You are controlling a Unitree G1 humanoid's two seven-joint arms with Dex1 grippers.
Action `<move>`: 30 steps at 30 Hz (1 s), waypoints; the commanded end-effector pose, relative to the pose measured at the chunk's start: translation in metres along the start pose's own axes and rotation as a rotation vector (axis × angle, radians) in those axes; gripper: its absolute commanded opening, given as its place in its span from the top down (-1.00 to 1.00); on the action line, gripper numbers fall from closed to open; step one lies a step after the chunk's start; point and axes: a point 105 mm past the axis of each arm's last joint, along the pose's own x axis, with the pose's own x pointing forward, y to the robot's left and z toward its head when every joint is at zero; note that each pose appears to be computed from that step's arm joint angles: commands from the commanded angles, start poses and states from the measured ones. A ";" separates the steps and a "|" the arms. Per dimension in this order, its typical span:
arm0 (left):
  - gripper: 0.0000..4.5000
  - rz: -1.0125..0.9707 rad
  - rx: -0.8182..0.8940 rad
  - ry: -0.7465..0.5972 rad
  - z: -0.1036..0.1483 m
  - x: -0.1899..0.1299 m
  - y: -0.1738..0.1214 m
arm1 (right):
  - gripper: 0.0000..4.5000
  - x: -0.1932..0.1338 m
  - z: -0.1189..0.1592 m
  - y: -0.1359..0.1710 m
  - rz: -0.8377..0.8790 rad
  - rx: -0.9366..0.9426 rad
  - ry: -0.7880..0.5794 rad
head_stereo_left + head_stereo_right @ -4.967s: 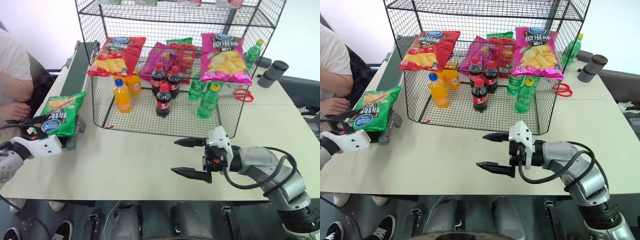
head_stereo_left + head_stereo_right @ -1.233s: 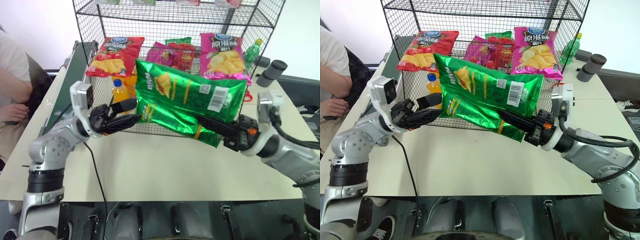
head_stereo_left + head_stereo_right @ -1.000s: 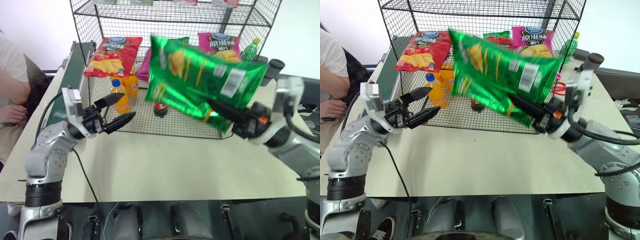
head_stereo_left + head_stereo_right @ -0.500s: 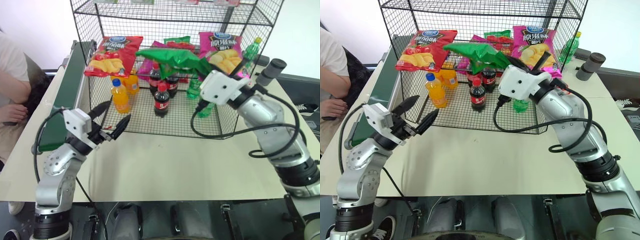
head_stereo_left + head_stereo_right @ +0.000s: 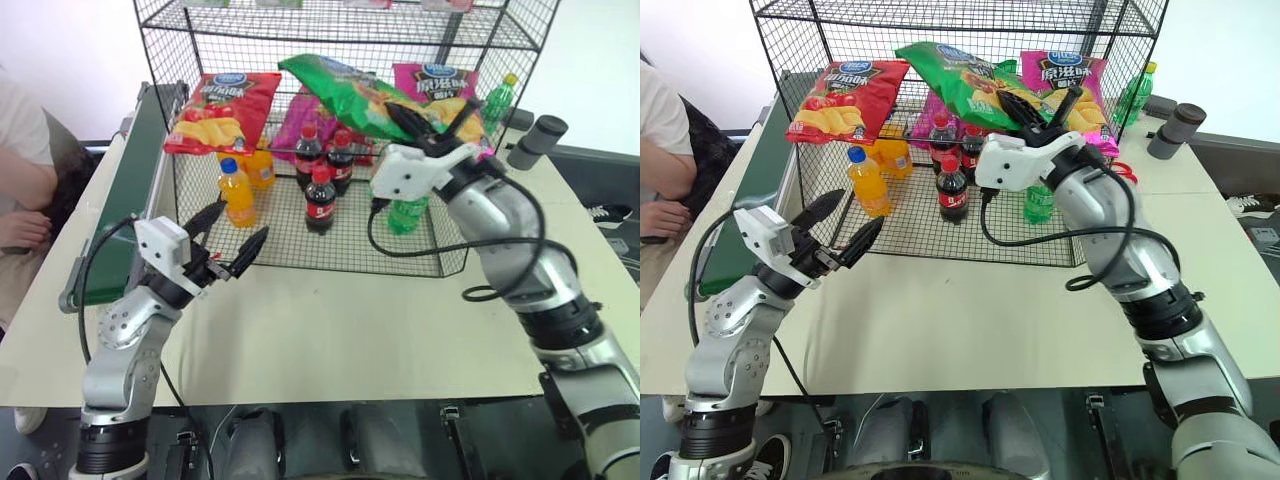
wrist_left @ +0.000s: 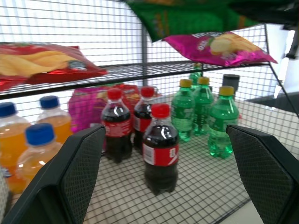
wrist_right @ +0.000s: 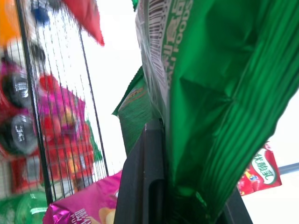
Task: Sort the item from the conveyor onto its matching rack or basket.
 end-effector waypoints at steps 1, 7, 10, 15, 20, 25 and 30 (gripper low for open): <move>-0.96 -0.003 0.030 -0.038 0.009 0.004 0.000 | 1.00 0.017 -0.009 0.010 0.011 -0.069 0.096; -0.96 -0.009 0.036 -0.040 0.011 0.004 -0.001 | 1.00 0.037 -0.018 0.002 -0.063 -0.056 0.185; -0.96 -0.008 0.038 -0.037 0.011 0.004 -0.001 | 1.00 0.043 -0.022 0.003 -0.072 -0.043 0.219; -0.96 0.004 0.033 -0.039 0.011 0.005 -0.001 | 1.00 0.053 -0.010 0.009 -0.073 -0.022 0.202; -0.96 -0.001 0.037 -0.044 0.013 0.007 -0.003 | 1.00 0.058 -0.005 0.015 -0.064 -0.016 0.191; -1.00 0.008 0.030 -0.037 0.011 0.006 -0.002 | 0.27 0.063 0.006 0.024 -0.029 0.089 0.153; -1.00 0.001 0.035 -0.025 0.009 0.006 -0.004 | -0.78 0.068 0.031 0.017 -0.036 0.131 0.077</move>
